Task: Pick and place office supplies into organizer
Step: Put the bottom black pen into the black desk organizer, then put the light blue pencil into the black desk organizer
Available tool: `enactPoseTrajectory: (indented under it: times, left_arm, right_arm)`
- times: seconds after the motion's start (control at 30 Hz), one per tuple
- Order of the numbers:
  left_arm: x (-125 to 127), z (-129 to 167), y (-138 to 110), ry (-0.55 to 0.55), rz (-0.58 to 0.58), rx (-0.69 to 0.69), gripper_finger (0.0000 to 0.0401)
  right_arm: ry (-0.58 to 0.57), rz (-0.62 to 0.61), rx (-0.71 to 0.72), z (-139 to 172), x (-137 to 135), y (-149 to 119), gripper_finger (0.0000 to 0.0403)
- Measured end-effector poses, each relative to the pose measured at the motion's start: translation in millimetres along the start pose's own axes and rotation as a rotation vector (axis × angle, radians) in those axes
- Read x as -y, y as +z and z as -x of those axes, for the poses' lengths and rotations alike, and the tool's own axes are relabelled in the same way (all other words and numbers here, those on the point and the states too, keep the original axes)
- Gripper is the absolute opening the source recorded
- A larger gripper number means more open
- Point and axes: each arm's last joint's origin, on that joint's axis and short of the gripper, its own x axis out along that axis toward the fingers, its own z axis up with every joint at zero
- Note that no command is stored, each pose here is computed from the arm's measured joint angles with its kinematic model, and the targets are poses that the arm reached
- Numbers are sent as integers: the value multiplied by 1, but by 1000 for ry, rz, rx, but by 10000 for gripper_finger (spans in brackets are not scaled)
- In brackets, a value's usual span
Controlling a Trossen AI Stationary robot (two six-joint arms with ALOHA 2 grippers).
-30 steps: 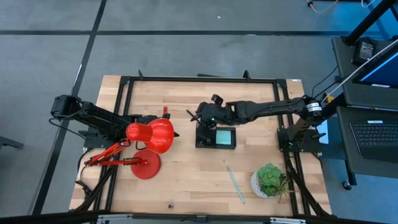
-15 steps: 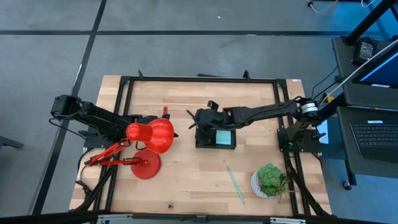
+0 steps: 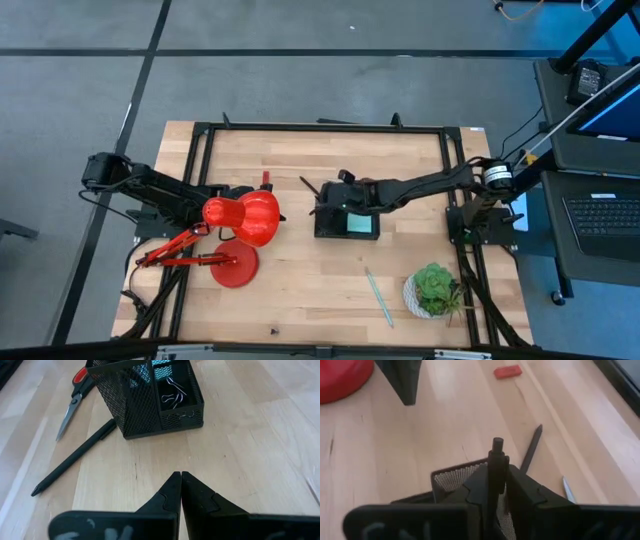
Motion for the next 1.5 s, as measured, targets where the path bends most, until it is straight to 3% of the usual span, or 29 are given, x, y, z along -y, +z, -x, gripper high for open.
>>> enactPoseTrajectory:
  times: [0.2, 0.53, 0.77, 1.0, 1.37, 1.5]
  left_arm:
    - [0, 0, 0, 0, 0, 0, 6]
    - [0, 0, 0, 0, 0, 1, 6]
    - [0, 0, 0, 0, 0, 1, 6]
    - [0, 0, 0, 4, -79, 3, 6]
    - [-1, 0, 5, 19, -123, 46, 6]
    - [-1, 0, 5, 18, -123, 45, 6]
  right_arm:
    - [3, -16, 15, -8, 1, -22, 58]
    - [0, -28, 14, -9, 2, -24, 60]
    - [3, -6, 14, -6, 0, -15, 108]
    - [-20, -15, -96, 5, 2, 0, 147]
    - [-58, -153, -277, 61, -13, 47, 151]
    - [-74, -244, -377, 87, -25, 49, 151]
